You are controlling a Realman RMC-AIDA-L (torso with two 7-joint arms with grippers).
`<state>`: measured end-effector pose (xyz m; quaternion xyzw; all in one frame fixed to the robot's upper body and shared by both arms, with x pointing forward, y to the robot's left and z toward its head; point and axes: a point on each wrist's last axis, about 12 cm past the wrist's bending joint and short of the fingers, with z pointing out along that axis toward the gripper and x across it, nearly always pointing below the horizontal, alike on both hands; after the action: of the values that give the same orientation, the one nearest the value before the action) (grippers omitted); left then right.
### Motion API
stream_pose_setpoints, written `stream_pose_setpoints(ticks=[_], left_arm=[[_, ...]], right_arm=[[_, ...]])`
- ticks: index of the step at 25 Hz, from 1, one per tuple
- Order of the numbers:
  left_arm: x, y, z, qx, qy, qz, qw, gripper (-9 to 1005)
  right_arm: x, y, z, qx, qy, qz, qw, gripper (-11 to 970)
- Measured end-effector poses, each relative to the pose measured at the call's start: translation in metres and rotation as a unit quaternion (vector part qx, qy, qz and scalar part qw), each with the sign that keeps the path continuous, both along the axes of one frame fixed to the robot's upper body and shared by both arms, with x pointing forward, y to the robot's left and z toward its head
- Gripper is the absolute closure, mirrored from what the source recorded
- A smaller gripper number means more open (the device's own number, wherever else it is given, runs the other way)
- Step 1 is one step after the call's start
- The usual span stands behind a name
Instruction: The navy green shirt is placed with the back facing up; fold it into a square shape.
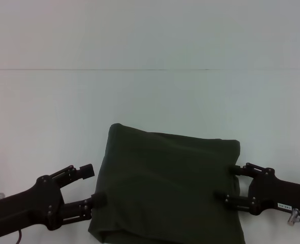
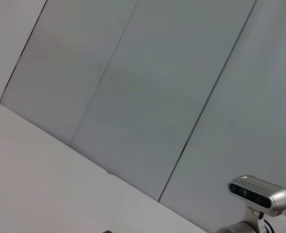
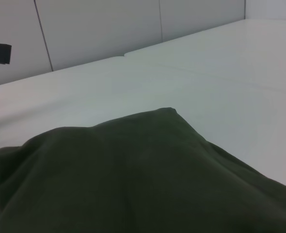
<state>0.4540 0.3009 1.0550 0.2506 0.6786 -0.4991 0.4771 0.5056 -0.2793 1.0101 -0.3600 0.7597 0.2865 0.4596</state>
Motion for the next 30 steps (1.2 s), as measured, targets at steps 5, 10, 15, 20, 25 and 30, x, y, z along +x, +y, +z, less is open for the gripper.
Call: stream_pose_setpoints(ticks=[5, 10, 15, 20, 25, 30], left_arm=[[0.001, -0.001, 0.000, 0.000, 0.004, -0.003, 1.000, 84], [0.001, -0.001, 0.001, -0.002, 0.010, -0.007, 1.000, 85], [0.001, -0.001, 0.001, 0.002, 0.013, -0.014, 1.000, 86], [0.002, 0.000, 0.002, 0.012, 0.021, -0.026, 0.999, 87], [0.007, 0.005, 0.007, 0.031, 0.020, -0.050, 0.998, 88], [0.019, 0.015, 0.016, 0.074, -0.004, -0.048, 0.996, 90]], right_arm=[[0.002, 0.000, -0.001, -0.011, -0.008, 0.001, 1.000, 101], [0.004, -0.002, -0.002, -0.021, -0.012, -0.006, 1.000, 100], [0.004, -0.003, 0.001, -0.019, -0.024, -0.004, 1.000, 99], [0.001, -0.007, 0.014, 0.012, -0.050, 0.014, 0.999, 98], [-0.005, -0.011, 0.037, 0.059, -0.091, 0.056, 0.992, 97], [-0.011, -0.010, 0.051, 0.089, -0.114, 0.093, 0.985, 96]])
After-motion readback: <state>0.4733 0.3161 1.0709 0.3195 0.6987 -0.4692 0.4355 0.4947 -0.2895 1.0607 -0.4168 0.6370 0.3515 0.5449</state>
